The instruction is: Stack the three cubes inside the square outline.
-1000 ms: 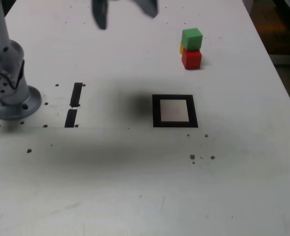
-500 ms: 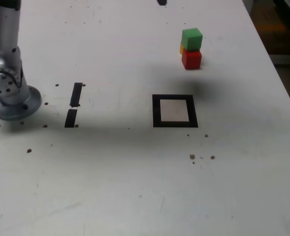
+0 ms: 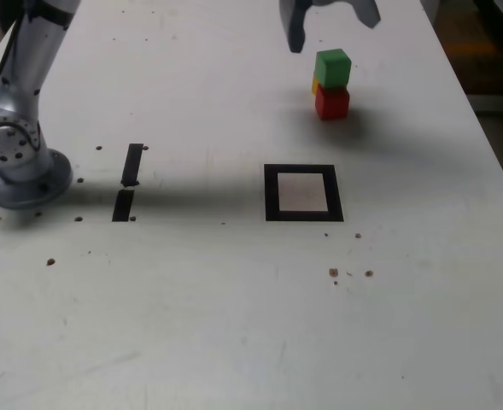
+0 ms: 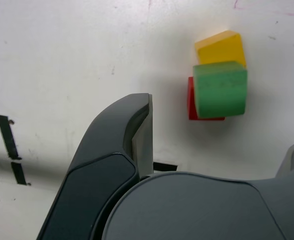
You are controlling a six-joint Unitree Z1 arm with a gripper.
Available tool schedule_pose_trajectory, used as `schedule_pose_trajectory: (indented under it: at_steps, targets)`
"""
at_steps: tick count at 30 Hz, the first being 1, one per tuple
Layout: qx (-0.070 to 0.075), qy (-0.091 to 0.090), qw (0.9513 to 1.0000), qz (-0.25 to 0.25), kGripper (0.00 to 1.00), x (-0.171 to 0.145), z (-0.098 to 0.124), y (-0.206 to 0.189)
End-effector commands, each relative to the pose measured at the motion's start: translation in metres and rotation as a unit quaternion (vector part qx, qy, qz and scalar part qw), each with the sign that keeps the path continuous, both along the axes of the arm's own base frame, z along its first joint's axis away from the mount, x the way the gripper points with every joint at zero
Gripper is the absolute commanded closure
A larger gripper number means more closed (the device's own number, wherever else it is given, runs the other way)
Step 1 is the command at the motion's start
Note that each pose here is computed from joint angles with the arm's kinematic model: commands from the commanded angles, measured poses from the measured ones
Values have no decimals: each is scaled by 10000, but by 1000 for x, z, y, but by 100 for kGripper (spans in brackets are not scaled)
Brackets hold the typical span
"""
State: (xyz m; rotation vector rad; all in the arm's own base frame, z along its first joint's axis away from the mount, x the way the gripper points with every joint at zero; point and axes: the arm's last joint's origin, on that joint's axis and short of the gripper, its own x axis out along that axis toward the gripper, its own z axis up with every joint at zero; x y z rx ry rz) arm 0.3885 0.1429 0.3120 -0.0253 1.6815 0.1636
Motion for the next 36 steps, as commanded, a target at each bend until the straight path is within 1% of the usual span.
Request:
schedule_pose_trajectory:
  at_steps: [1,5,10,12,17,21,24,28,31,33,36]
  targets:
    - [4,54,10000,45,4,1,-4,6]
    - [2,124,9999,111,5,7,-15,19]
    - [-117,303,9993,201,8,13,-37,33]
    - [-136,343,9991,201,9,15,-42,35]
    - [-132,341,9992,146,12,19,-45,31]
    - [-235,305,9992,126,15,26,-54,29]
    - [-262,280,9992,122,20,31,-61,29]
    - [-191,266,9994,124,27,34,-63,30]
    - [-171,272,9994,137,32,34,-63,30]
    - [-167,270,9994,145,38,34,-62,30]
    - [-149,227,9995,148,50,33,-57,28]
